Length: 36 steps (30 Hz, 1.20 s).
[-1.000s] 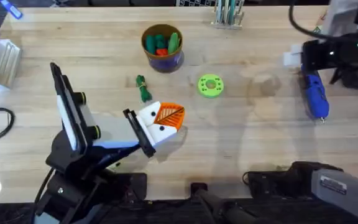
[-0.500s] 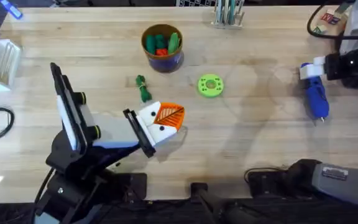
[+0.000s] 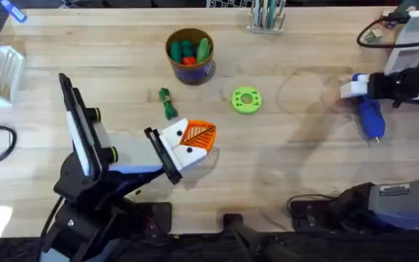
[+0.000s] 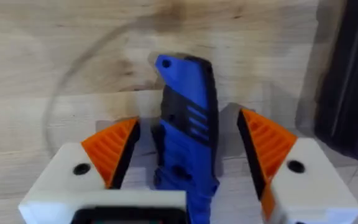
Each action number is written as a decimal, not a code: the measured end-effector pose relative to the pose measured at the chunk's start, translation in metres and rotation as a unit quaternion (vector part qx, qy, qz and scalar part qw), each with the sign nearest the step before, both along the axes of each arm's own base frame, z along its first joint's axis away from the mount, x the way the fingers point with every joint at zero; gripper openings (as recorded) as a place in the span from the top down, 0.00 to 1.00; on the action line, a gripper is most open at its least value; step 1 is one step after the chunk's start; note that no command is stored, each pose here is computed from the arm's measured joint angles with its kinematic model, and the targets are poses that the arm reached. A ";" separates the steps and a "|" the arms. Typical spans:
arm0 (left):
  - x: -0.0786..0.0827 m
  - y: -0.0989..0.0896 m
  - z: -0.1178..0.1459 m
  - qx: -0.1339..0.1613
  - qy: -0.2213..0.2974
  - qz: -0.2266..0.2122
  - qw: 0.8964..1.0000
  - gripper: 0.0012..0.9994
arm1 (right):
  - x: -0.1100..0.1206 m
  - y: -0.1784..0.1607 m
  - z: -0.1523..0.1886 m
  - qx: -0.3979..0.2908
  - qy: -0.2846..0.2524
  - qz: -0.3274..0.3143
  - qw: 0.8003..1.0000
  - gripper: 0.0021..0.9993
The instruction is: Pick up the gripper from the table and insert it into the empty holder that is missing its gripper. Then pick up a screw, insert it into the mounting hole, and use the screwdriver to tighten it. Finally, clean up the table by picking up the vegetable and placing it into the bucket.
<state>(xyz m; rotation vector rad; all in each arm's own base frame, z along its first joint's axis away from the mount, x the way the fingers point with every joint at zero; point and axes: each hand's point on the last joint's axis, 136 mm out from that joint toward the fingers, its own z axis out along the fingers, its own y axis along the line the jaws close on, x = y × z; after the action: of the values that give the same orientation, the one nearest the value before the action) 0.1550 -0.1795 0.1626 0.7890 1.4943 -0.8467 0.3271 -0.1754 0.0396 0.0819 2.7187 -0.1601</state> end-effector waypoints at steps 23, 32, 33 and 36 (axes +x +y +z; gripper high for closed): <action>0.000 0.000 0.000 0.000 0.000 0.000 1.000 1.00 | 0.006 0.006 -0.001 0.030 -0.015 -0.009 0.999 0.98; 0.000 0.000 0.000 0.000 0.000 0.000 1.000 1.00 | 0.004 0.008 0.050 0.002 -0.063 -0.006 0.998 0.98; 0.000 0.000 0.000 0.000 0.000 0.000 1.000 1.00 | 0.004 0.008 0.062 -0.006 -0.076 -0.006 0.997 0.98; 0.000 0.000 0.000 0.000 0.000 0.000 1.000 1.00 | 0.000 0.012 0.099 -0.030 -0.117 -0.003 0.993 0.98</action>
<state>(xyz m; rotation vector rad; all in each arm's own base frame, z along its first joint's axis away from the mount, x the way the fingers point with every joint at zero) 0.1550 -0.1795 0.1626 0.7888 1.4941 -0.8464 0.3268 -0.1634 0.1389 0.0850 2.4781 -0.2185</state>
